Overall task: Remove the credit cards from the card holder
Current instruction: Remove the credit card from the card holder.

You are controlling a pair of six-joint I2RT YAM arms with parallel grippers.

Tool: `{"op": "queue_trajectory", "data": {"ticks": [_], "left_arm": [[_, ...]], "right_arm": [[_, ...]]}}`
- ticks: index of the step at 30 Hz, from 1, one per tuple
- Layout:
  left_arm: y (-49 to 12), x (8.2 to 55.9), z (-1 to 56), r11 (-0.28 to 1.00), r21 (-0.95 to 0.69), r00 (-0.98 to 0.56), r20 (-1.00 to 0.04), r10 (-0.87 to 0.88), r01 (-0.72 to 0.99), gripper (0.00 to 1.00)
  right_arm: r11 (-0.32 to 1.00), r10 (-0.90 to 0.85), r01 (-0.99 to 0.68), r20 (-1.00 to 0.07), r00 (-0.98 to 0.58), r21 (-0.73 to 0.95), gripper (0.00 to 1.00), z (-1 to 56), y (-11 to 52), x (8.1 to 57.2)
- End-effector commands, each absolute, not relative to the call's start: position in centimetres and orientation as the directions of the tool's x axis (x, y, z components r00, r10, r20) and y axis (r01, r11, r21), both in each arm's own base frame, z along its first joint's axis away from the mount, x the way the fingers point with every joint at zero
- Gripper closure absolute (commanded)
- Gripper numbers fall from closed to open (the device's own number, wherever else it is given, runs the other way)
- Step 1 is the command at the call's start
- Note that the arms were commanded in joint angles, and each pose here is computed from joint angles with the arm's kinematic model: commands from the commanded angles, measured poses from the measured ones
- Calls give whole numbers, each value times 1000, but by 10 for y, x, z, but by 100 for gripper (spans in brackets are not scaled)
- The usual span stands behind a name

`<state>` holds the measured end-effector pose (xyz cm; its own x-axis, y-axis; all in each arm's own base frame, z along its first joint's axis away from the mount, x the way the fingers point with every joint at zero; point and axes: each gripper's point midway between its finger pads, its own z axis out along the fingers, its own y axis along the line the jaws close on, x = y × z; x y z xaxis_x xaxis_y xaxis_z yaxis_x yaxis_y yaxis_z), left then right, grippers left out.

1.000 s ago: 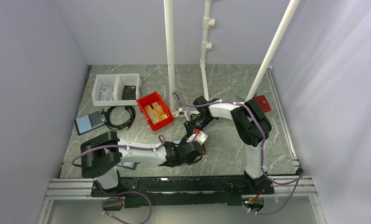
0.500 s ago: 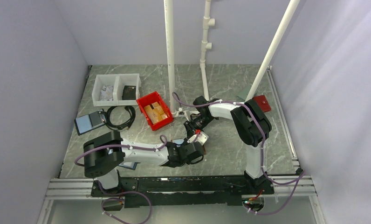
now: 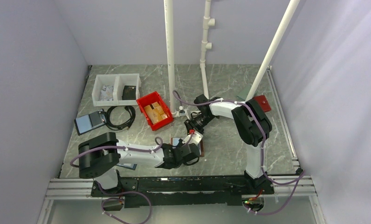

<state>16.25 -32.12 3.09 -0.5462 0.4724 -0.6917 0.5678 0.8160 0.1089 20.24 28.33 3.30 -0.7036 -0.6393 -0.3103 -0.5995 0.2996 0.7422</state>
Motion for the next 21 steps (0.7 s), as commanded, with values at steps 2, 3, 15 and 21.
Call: {"op": "queue_trajectory", "data": {"ticks": [2,3,15,21], "left_arm": [[-315,166,47,870,26,-558,-758,338,492,100],[-313,167,48,877,12,-562,-764,318,480,100],[-286,183,76,721,-643,-706,-635,-313,258,100],[-265,184,77,677,-726,-724,-531,-441,120,100]], "right_arm": [[185,-622,-658,-431,-653,730,74,70,288,210],[174,-624,-668,-444,-643,723,73,74,287,209],[205,-636,-722,-471,-612,661,71,72,282,216],[242,-640,-720,-451,-623,651,74,63,280,218]]}}
